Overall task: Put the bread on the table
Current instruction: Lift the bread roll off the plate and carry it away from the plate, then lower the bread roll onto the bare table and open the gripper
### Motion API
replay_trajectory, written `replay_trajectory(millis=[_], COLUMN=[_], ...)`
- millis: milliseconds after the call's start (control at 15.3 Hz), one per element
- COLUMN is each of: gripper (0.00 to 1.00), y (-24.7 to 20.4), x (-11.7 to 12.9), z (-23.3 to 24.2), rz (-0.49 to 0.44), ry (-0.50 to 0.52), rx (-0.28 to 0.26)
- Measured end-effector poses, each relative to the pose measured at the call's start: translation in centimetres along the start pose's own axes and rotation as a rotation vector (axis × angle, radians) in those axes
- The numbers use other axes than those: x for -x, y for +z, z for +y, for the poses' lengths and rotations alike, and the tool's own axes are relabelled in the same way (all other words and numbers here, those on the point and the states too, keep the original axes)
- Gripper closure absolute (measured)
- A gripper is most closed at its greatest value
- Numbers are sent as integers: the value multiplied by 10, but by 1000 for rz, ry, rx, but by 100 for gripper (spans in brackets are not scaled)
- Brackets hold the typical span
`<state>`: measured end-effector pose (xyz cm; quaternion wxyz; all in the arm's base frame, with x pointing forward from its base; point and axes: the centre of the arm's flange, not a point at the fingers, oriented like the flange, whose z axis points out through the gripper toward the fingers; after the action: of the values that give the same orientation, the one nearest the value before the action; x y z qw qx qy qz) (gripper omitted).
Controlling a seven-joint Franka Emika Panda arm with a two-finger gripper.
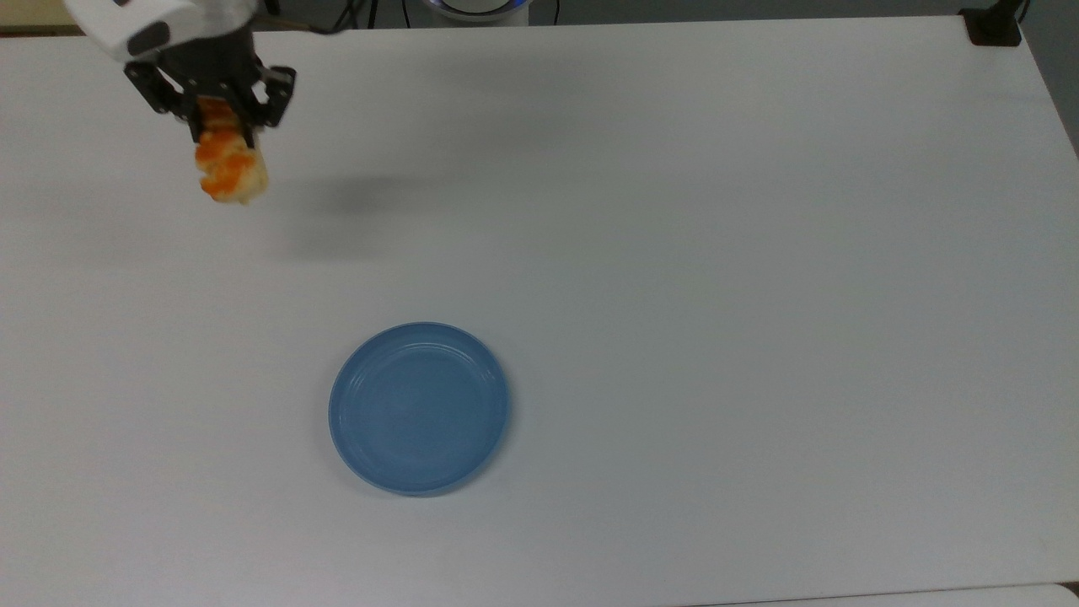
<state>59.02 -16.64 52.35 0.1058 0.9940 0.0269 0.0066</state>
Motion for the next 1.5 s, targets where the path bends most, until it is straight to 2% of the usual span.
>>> replay_trajectory(millis=[196,589,654,785,1112,1308,1439,1504], gripper=[52,52,52,52,54,54,52,45], y=[25,99,109,132,184,227,239,238], x=[40,109,117,128,123,112,107,106], z=[45,114,124,139,132,121,120,121], rz=[-68,-181,-177,-122,-17,7,22,25], ry=[-45,-103,-95,-63,46,128,157,162], rx=[-77,-167,-168,-138,-77,-63,-55,-53])
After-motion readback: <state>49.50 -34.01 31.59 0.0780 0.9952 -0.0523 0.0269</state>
